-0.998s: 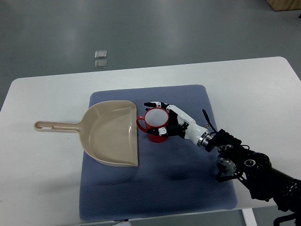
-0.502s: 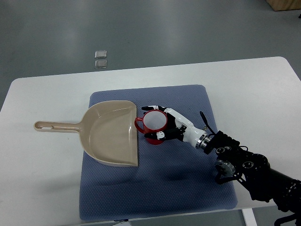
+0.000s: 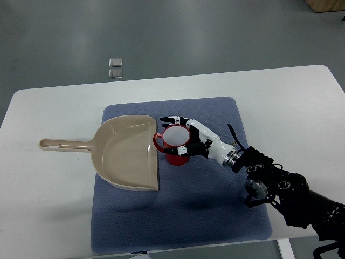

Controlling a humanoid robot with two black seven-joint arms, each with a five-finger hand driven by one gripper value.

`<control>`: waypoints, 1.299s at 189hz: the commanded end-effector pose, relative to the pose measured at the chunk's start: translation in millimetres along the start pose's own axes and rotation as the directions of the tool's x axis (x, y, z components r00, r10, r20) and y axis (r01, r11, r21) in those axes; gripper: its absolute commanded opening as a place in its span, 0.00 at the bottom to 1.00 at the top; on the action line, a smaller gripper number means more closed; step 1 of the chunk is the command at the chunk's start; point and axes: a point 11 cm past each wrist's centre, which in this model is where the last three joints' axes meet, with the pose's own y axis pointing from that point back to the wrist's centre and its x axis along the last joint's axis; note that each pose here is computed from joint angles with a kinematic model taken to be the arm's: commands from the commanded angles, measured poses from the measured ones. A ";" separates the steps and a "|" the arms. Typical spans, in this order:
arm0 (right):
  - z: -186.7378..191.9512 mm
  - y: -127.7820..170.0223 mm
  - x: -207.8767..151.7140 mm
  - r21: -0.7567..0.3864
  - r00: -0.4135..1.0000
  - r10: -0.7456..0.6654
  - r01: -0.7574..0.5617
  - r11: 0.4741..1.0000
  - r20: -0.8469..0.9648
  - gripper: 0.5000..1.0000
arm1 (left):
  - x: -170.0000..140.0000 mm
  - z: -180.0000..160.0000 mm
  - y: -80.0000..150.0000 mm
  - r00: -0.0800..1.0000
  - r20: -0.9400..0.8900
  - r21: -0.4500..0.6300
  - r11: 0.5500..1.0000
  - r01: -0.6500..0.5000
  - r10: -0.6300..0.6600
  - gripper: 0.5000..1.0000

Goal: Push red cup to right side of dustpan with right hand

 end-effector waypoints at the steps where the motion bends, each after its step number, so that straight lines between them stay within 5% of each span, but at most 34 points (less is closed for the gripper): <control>1: -1.9 -0.6 1.4 0.007 1.000 0.005 -0.005 1.000 0.005 0.86 | -0.2 -0.1 0.0 1.000 -0.001 0.001 1.000 0.001 -0.001 1.00; 153: -30.5 -15.5 13.0 0.091 0.996 0.048 -0.055 0.994 0.073 0.87 | -0.1 -0.1 0.0 1.000 0.000 0.000 1.000 0.000 0.000 1.00; 190: -57.9 -12.9 49.7 0.212 0.927 0.193 -0.269 0.940 0.321 0.87 | -0.1 -0.1 0.0 1.000 0.000 0.000 1.000 0.000 0.000 1.00; 213: -61.8 2.0 88.0 0.143 0.821 0.288 -0.403 0.904 0.493 0.87 | -0.1 -0.2 0.0 1.000 0.002 0.001 1.000 0.000 0.000 1.00; 246: -70.5 24.2 116.8 0.142 0.775 0.284 -0.430 0.892 0.564 0.87 | -1.2 -0.3 0.0 1.000 0.005 0.001 1.000 0.003 -0.003 1.00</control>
